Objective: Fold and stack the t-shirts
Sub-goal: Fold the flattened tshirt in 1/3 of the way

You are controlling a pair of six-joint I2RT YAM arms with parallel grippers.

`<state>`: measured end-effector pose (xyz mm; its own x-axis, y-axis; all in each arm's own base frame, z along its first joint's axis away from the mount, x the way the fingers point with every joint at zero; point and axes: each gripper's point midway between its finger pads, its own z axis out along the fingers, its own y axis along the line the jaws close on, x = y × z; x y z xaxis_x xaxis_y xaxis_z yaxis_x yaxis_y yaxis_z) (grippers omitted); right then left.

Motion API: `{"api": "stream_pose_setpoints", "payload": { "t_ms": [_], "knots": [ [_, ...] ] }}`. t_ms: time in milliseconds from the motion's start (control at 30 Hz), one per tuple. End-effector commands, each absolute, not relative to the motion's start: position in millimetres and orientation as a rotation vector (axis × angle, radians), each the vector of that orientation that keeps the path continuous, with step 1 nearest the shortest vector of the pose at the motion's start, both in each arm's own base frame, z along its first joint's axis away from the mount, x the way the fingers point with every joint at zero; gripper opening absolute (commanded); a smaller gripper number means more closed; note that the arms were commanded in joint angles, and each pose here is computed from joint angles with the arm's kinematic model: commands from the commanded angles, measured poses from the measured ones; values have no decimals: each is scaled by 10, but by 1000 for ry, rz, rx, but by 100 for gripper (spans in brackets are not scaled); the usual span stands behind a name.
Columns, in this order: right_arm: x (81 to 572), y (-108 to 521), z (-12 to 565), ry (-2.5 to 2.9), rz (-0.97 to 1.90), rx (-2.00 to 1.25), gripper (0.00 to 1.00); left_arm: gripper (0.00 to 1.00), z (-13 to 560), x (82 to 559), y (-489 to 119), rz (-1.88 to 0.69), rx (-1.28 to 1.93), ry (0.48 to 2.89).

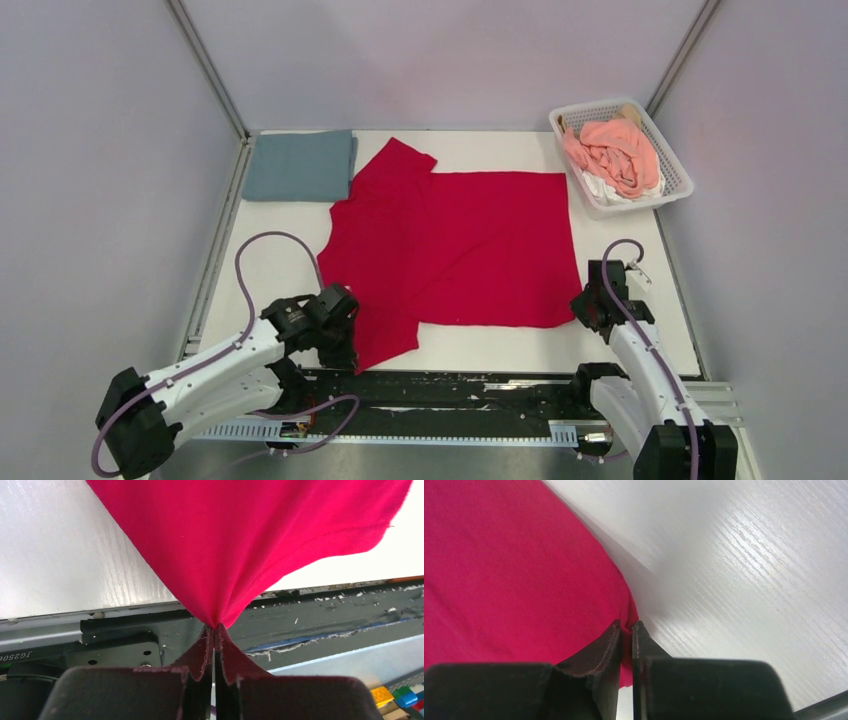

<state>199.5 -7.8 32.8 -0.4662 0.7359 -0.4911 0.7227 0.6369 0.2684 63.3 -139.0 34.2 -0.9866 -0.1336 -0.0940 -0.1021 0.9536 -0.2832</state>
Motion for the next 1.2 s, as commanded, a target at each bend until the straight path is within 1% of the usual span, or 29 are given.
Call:
{"api": "stream_pose_setpoints", "payload": {
  "t_ms": [0,133,233,367,467,633,833,1000,1167],
  "knots": [
    [2014,-31,456,2277,76,1126,12,0,413,639,-1493,-545,-168,2956],
    [2108,30,510,2295,120,1058,10,0,546,882,-1792,-695,-94,2856],
    [2217,162,518,2335,208,980,6,0,642,1122,-1941,-730,-62,2810],
    [2338,180,586,2362,209,943,6,0,790,1545,-2058,-775,-65,2746],
    [2473,146,692,2348,189,921,6,0,841,1845,-2006,-735,-87,2728],
    [2706,83,834,2313,154,918,5,0,1054,2316,-1973,-751,-142,2648],
    [2960,-53,966,2263,72,923,5,0,1193,2770,-1783,-682,-224,2580],
    [3158,-117,1073,2210,47,929,4,0,1296,3050,-1585,-656,-308,2524],
    [3234,-247,1065,2197,-6,958,4,0,1367,3247,-1402,-581,-362,2485]
  ]
}}
